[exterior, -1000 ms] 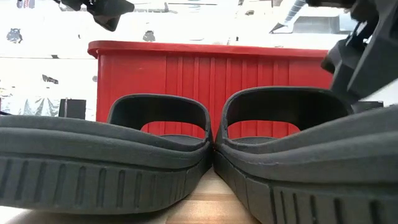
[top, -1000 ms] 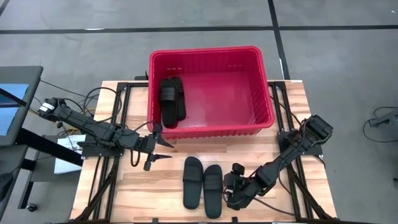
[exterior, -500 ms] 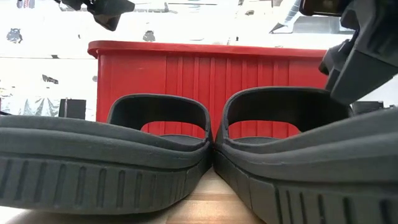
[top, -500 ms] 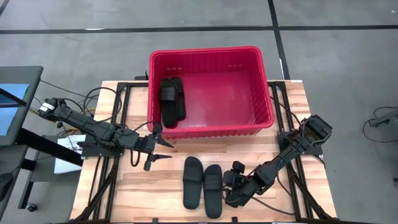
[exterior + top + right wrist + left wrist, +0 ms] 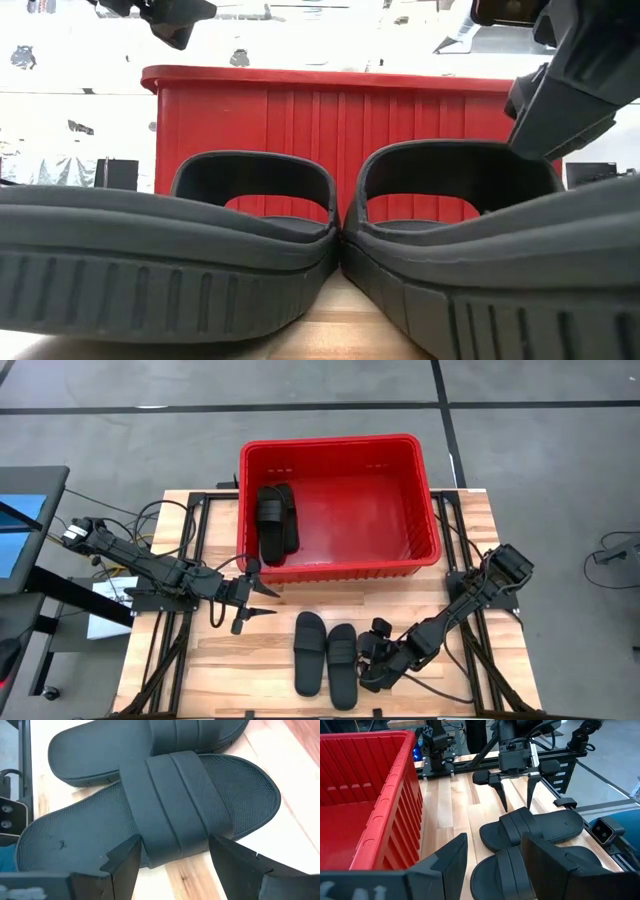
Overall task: Pick and place slides into bin
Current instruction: Put the black slides into the red bin
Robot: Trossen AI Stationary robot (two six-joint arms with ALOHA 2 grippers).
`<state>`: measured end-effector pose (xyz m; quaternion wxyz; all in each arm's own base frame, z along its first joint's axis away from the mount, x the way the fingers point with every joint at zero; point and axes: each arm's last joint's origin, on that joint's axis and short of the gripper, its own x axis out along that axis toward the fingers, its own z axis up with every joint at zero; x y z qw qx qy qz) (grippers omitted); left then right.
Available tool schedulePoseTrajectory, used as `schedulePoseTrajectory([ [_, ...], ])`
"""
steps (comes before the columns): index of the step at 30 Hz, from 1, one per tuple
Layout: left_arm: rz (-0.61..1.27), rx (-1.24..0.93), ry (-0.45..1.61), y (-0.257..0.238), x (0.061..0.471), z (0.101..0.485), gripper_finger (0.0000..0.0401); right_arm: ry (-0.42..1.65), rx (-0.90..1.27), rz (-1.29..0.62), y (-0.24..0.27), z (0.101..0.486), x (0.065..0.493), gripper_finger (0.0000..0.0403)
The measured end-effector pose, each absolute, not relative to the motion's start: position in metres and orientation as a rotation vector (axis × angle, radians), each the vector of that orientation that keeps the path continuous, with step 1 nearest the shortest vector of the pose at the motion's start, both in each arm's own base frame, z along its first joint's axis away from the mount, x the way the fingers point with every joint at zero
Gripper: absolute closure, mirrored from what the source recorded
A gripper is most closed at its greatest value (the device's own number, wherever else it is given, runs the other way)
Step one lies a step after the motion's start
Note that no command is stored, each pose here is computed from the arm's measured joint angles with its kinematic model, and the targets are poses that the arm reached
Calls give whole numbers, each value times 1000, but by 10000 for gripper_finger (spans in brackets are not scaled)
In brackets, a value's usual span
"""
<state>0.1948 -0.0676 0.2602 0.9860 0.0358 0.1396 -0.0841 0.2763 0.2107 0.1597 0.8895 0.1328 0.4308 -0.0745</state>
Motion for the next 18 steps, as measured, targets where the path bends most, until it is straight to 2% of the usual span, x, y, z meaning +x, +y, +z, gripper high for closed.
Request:
schedulePoseTrajectory([
  [11,-178,66,282,-68,195,260,223,893,261,-163,205,160,280,200],
  [18,-178,66,282,-68,195,260,223,896,262,-178,201,159,283,249],
])
